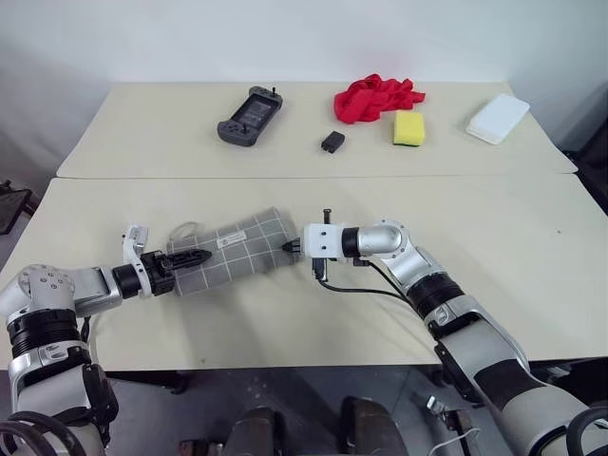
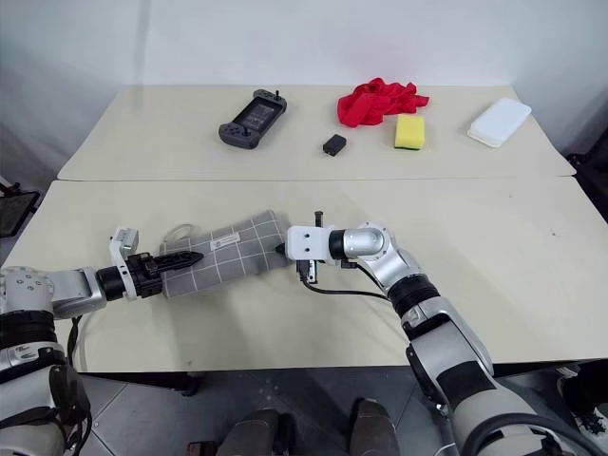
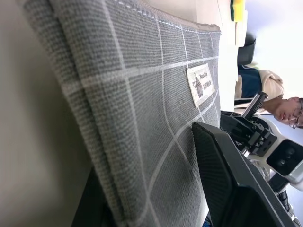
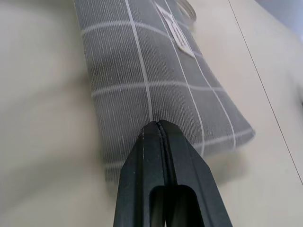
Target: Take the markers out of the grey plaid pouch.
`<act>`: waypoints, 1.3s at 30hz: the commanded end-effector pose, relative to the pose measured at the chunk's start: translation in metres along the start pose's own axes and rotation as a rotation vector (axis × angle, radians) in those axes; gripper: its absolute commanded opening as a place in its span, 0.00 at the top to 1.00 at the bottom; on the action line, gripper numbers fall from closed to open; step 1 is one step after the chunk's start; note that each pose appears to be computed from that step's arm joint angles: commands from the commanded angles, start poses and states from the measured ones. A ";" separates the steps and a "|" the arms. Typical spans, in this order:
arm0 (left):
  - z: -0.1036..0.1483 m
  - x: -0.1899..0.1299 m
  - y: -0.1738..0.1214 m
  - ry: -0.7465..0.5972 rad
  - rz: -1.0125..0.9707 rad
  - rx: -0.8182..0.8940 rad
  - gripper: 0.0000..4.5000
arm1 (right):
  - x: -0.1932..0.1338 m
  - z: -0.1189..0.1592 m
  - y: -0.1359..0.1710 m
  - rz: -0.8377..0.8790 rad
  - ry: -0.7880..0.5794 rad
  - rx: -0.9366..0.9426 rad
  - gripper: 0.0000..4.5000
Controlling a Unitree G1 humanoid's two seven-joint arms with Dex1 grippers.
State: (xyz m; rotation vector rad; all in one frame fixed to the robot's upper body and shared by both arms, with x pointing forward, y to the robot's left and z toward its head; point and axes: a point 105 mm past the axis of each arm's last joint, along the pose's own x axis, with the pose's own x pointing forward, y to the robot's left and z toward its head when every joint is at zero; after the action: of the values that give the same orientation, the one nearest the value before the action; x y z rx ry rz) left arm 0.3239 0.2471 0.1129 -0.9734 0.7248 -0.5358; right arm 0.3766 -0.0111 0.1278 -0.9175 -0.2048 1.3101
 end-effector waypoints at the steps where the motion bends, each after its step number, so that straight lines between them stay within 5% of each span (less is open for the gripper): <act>1: 0.002 -0.013 0.014 -0.023 0.073 -0.006 0.59 | -0.002 -0.006 0.004 0.019 0.025 -0.002 1.00; 9: 0.011 -0.020 0.013 -0.082 0.050 -0.011 0.59 | -0.001 -0.007 0.005 0.028 0.026 -0.004 1.00; 14: 0.013 -0.019 0.008 -0.098 0.020 0.010 0.91 | -0.005 -0.004 -0.001 0.006 0.005 0.000 1.00; 15: 0.011 -0.017 0.001 -0.090 -0.008 0.037 0.98 | -0.010 0.000 -0.005 -0.005 -0.018 0.000 1.00; 20: 0.010 -0.006 -0.036 -0.096 -0.154 0.158 0.99 | -0.051 0.022 -0.027 -0.048 -0.174 0.069 1.00; 24: -0.001 0.005 -0.112 -0.141 -0.410 0.611 0.99 | -0.123 0.032 -0.045 -0.119 -0.305 0.279 1.00; 28: -0.002 0.037 -0.156 -0.325 -0.528 1.073 1.00 | -0.195 -0.001 -0.044 -0.182 -0.192 0.502 0.80; 31: -0.025 0.073 -0.150 -0.295 -0.556 1.369 1.00 | -0.221 0.003 -0.065 -0.285 -0.191 0.525 0.59; 39: -0.052 0.134 -0.126 -0.393 -0.493 1.727 1.00 | -0.214 0.036 -0.080 -0.179 -0.231 0.758 0.00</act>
State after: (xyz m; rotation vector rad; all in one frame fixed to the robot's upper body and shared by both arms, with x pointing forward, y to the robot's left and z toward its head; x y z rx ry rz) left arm 0.3583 0.0722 0.1682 0.3684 -0.4062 -1.0915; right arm 0.3583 -0.1931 0.2657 -0.1216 0.0161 1.1442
